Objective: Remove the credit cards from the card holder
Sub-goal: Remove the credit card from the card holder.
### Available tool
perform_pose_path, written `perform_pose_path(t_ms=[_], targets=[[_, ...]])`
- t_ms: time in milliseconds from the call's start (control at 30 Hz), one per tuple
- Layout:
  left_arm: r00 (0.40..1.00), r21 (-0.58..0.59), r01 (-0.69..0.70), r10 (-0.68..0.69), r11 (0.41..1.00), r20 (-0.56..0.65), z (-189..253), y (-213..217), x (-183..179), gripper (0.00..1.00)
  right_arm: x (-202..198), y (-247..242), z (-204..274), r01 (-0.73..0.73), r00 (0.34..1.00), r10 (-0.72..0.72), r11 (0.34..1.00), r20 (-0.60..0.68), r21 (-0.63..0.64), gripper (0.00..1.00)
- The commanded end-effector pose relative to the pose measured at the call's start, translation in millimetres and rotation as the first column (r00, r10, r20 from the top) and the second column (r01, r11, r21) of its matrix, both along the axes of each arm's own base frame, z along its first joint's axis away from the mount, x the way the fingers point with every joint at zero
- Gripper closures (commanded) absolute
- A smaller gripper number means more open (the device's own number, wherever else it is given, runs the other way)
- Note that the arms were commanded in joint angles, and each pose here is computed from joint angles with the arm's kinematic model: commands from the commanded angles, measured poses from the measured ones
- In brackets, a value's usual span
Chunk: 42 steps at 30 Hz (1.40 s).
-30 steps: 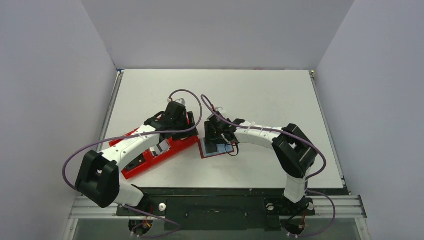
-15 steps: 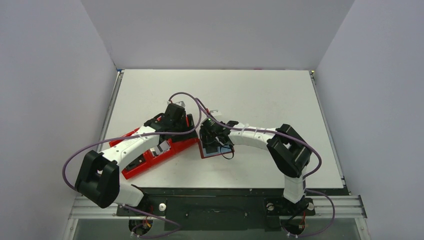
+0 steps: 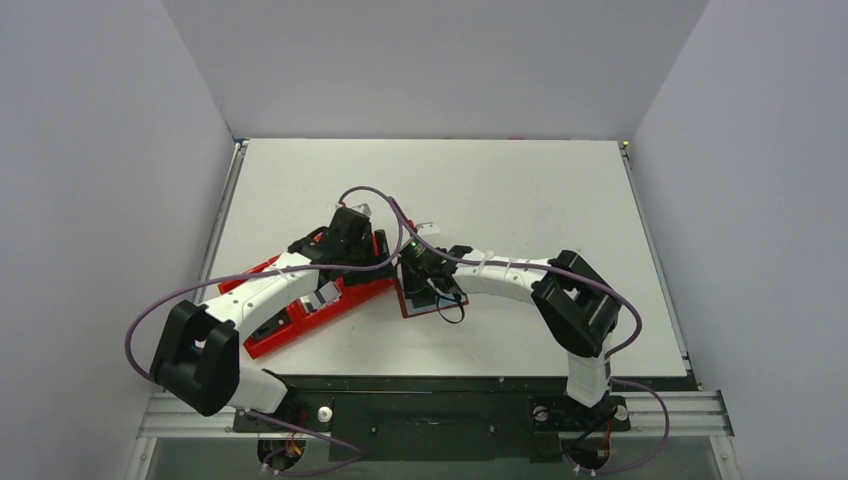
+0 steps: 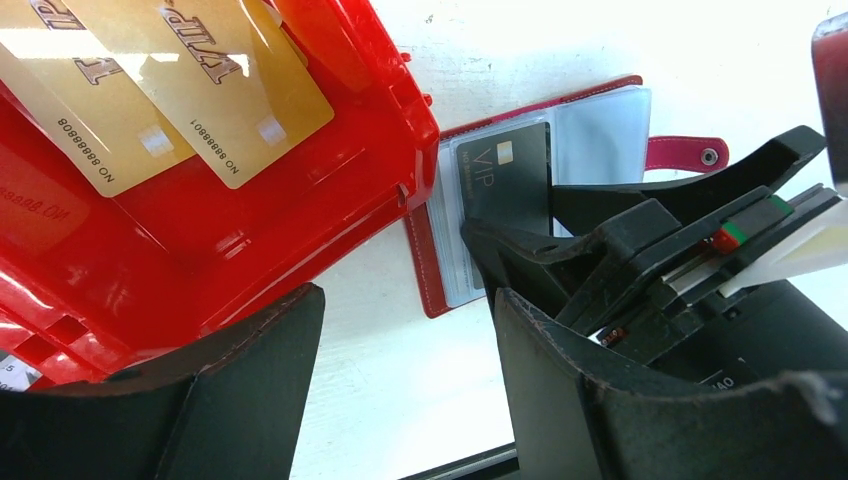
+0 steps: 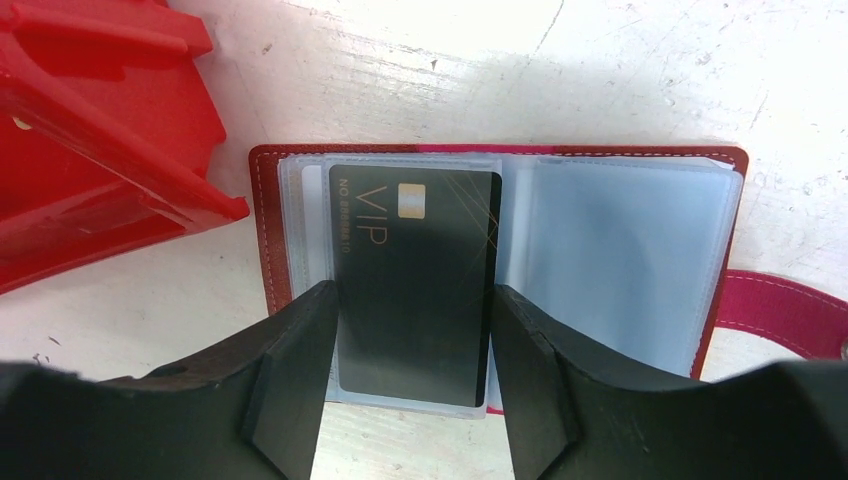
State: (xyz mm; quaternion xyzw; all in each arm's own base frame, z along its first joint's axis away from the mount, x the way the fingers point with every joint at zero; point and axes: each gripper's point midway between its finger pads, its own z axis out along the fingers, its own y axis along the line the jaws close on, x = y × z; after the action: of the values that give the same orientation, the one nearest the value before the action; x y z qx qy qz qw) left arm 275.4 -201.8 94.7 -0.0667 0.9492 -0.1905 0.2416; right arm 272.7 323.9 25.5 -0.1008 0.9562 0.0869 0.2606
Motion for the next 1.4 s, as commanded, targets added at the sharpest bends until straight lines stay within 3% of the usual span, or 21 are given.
perform_pose_path(t_ms=[0, 200, 467, 700, 800, 967, 1133, 1200, 1367], targets=[[0.999, 0.008, 0.038, -0.038, 0.999, -0.005, -1, -1, -1, 0.39, -6, -2, -3, -0.007, 1.000, 0.007, 0.999, 0.006, -0.047, 0.50], [0.998, -0.022, 0.053, -0.053, 0.998, -0.026, -2, -10, -3, 0.39, -18, -15, -8, -0.005, 0.999, 0.003, 0.999, -0.032, -0.050, 0.58], [0.994, -0.019, 0.067, -0.069, 0.998, -0.088, -18, -21, -14, 0.39, -28, -30, -4, 0.045, 0.998, -0.045, 0.999, -0.039, -0.012, 0.59], [0.991, -0.071, 0.065, -0.073, 0.995, -0.114, -23, -34, -20, 0.39, -26, -19, 11, 0.081, 0.996, -0.075, 0.986, -0.050, 0.145, 0.43], [0.991, -0.085, 0.062, -0.071, 0.994, -0.109, -25, -36, -21, 0.40, -21, -18, 22, 0.102, 0.994, -0.094, 0.970, -0.046, 0.219, 0.41], [0.991, -0.097, 0.064, -0.075, 0.993, -0.107, -29, -44, -18, 0.54, 3, -33, 30, 0.204, 0.979, -0.185, 0.901, -0.087, 0.382, 0.49], [0.989, -0.111, 0.083, -0.095, 0.990, -0.110, -32, -57, -11, 0.74, 16, -35, 35, 0.208, 0.978, -0.179, 0.871, -0.108, 0.445, 0.62], [0.988, -0.111, 0.085, -0.098, 0.990, -0.118, -33, -60, -8, 0.79, 18, -34, 33, 0.210, 0.977, -0.172, 0.865, -0.124, 0.456, 0.69], [0.986, -0.114, 0.100, -0.114, 0.988, -0.125, -37, -68, -3, 0.86, 17, -34, 28, 0.219, 0.975, -0.168, 0.855, -0.147, 0.470, 0.74]])
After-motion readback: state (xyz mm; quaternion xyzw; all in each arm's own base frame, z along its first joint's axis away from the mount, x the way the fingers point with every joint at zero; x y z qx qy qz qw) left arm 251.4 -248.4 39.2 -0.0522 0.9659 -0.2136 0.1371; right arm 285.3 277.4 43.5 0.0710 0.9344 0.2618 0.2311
